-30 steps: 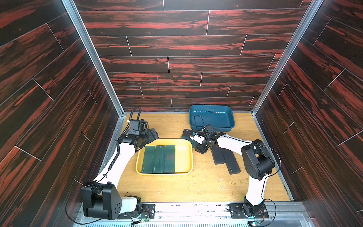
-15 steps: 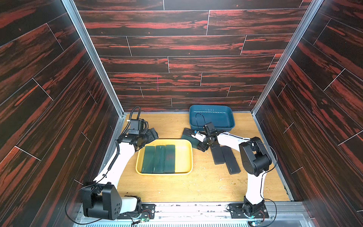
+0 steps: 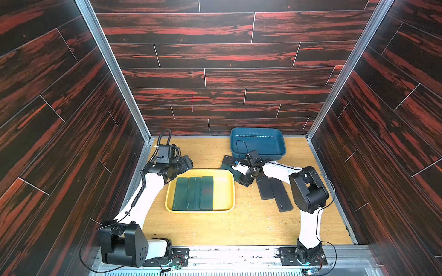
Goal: Place the pencil cases by color into the storage box
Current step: Pick up the pencil case from the center of the board.
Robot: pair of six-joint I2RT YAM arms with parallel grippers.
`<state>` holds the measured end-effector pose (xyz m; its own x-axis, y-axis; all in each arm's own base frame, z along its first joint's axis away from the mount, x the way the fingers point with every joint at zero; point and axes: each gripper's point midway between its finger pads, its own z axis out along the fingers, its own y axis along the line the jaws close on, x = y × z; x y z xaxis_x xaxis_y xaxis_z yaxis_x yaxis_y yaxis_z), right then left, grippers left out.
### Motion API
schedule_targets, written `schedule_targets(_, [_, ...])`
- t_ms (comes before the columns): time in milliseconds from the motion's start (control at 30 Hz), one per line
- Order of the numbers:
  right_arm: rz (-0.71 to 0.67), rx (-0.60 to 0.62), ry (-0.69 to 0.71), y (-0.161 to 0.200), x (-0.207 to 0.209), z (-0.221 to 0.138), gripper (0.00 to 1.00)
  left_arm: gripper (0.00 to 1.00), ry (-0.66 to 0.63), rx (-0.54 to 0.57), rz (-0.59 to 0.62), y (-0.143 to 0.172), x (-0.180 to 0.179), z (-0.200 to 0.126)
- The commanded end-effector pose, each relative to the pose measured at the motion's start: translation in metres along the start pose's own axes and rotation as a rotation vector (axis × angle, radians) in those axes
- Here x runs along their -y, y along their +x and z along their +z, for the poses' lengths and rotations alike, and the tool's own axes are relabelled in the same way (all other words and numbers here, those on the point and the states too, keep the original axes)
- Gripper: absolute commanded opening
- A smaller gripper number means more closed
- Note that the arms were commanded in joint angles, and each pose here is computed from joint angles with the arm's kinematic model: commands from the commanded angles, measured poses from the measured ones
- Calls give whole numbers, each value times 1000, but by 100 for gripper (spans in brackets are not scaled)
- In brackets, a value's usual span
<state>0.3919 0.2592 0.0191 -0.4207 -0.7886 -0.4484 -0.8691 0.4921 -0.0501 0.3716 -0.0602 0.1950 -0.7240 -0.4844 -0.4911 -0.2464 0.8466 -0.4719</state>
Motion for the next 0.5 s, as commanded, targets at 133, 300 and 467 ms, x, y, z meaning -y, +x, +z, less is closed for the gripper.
schedule_targets(133, [37, -117, -49, 18, -5, 27, 72, 91, 4, 4, -1, -3, 1, 1])
schedule_targets(300, [43, -127, -54, 19, -6, 28, 66, 91, 2, 6, -2, -3, 1, 0])
schedule_targets(467, [42, -94, -45, 12, -5, 16, 57, 92, 1, 9, -1, -3, 1, -1])
